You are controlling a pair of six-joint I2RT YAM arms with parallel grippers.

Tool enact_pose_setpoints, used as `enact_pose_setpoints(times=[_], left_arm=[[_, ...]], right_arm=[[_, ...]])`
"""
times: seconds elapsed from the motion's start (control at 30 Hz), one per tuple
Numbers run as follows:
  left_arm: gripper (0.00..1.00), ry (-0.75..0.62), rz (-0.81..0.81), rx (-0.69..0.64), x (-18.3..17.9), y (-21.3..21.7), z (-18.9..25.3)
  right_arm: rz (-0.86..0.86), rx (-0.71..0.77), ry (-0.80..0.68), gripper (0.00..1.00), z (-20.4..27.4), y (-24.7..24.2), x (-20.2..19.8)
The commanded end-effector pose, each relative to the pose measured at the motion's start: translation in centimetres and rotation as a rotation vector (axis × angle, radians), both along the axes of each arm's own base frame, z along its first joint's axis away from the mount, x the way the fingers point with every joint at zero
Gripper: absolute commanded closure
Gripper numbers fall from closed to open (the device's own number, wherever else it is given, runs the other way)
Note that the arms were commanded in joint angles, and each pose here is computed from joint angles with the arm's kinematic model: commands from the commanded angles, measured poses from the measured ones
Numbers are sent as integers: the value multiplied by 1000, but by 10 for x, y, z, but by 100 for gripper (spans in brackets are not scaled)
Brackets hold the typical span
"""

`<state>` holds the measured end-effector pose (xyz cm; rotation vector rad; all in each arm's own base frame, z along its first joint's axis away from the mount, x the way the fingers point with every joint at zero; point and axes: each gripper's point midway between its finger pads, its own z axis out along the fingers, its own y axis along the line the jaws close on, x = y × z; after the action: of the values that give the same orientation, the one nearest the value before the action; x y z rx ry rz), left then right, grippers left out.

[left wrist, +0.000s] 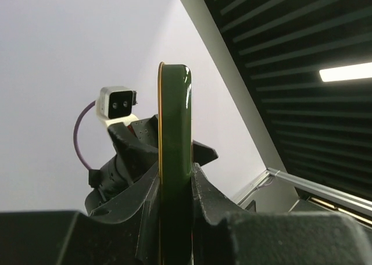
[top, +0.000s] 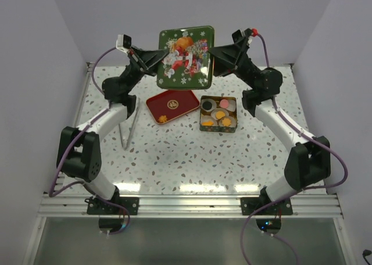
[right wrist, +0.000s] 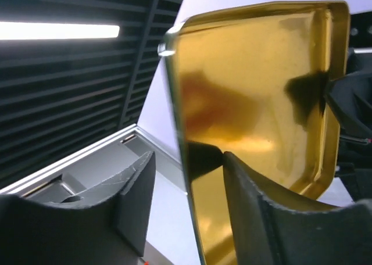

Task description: Pack the cookies

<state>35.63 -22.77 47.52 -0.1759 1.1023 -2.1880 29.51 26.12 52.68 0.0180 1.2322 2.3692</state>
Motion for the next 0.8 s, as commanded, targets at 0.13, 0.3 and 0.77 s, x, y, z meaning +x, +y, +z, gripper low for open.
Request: enact_pose_setpoints(times=[0.13,0.3,0.77], left_arm=[[100,-351,35,-1,-60,17,18],[100,-322,54,21,-54,16,11],[100,-118,150,174,-7,-4,-47]], right_arm=[[52,-118,63,25,-5,4,-23],[0,-274,129,24,-32,6,-19],[-224,-907,406,29,-189,-27,12]])
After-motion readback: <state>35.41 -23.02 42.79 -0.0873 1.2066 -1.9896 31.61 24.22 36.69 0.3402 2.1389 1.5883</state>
